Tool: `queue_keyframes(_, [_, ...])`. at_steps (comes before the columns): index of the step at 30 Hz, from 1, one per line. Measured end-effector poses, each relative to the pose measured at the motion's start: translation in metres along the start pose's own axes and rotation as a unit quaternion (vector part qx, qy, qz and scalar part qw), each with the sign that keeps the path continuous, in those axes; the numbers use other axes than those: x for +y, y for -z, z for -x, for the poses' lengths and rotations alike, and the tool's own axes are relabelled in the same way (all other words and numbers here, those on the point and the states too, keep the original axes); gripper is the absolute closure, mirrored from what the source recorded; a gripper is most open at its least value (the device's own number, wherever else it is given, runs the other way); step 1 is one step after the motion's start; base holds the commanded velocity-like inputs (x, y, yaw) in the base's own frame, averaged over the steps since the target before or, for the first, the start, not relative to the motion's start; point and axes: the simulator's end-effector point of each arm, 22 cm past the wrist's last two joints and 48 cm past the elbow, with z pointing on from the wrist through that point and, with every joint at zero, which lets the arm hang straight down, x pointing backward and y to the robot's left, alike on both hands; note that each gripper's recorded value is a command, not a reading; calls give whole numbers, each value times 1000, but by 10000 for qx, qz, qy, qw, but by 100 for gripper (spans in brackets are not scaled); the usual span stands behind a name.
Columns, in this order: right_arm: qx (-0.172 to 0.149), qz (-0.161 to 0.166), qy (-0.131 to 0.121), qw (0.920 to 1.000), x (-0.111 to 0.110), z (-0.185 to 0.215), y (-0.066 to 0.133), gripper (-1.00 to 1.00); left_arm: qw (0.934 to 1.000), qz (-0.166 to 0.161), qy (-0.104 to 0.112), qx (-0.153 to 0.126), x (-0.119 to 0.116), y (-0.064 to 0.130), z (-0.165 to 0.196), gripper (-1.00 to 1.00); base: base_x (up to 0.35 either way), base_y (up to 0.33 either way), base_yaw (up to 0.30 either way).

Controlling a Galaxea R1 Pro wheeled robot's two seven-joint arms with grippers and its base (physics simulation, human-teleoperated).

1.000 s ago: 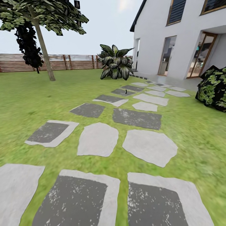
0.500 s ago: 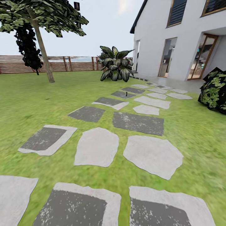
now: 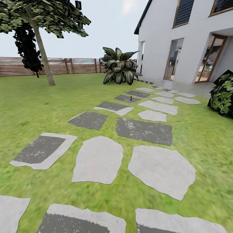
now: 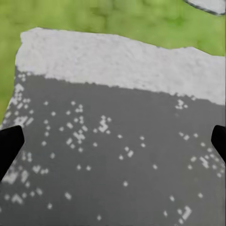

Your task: In the garden, pick up the pesticide atomizer on the floor and spray pesticide onto both trees until each tree trunk is fully covered.

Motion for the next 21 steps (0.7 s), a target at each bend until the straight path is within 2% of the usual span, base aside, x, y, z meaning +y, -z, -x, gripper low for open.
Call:
queue_keyframes(8, [-7,-23,-20,10000,-2,1,0,-100,10000,1,-1,0,0,0,0,-100,339,0,-16])
queue_keyframes(15, [-7,-28,-24,10000,-2,1,0,-100,10000,1,0,0,0,0,0,-100,339,0,-225])
queue_keyframes(21, [-8,-19,-16,10000,-1,1,0,-100,10000,2,-1,-2,0,0,0,-100,339,0,-41])
